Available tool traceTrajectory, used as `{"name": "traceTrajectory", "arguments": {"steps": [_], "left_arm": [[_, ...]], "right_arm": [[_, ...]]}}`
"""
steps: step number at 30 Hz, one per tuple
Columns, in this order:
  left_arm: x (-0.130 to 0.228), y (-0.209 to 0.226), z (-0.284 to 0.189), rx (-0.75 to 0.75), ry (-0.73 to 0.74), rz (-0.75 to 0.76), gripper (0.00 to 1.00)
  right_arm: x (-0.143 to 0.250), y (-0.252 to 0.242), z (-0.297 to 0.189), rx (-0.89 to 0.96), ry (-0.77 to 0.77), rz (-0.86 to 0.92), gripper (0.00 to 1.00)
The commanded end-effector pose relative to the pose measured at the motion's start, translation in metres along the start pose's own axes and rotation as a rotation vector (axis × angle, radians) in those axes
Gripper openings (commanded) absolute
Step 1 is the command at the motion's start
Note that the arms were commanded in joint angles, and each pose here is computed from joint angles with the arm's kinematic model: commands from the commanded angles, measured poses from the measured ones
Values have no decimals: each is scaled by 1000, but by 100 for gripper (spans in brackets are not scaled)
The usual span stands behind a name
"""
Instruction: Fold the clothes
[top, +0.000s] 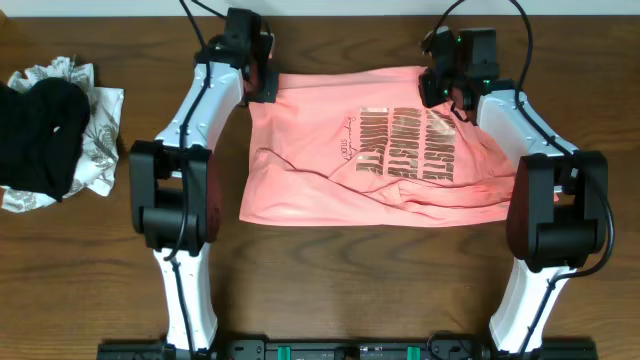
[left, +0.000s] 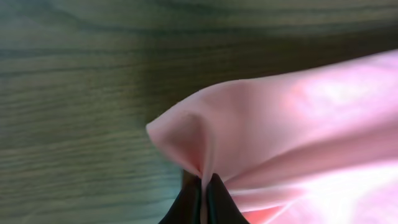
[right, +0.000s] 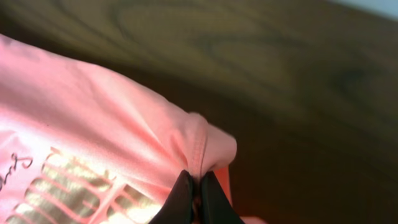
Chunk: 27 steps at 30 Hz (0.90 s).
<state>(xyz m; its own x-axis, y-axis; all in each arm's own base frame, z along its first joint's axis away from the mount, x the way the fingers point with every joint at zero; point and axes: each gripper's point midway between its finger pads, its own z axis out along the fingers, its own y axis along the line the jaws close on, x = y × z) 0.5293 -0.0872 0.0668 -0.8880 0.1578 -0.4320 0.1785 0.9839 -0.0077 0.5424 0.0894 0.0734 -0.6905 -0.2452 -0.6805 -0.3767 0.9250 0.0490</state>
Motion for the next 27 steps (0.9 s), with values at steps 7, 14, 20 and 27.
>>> {"name": "traceTrajectory", "arguments": {"steps": [7, 14, 20, 27], "left_arm": [[-15, 5, -67, -17, -65, 0, 6], [7, 4, -69, -14, 25, -13, 6], [28, 3, -70, -14, 111, -66, 6], [47, -7, -74, 43, 191, -72, 6]], "right_arm": [[4, 14, -33, -24, 76, 13, 1], [14, 24, -67, -38, 155, 32, 1], [36, 32, -76, -59, 252, 54, 1], [58, 40, -84, -79, 346, 74, 1]]}}
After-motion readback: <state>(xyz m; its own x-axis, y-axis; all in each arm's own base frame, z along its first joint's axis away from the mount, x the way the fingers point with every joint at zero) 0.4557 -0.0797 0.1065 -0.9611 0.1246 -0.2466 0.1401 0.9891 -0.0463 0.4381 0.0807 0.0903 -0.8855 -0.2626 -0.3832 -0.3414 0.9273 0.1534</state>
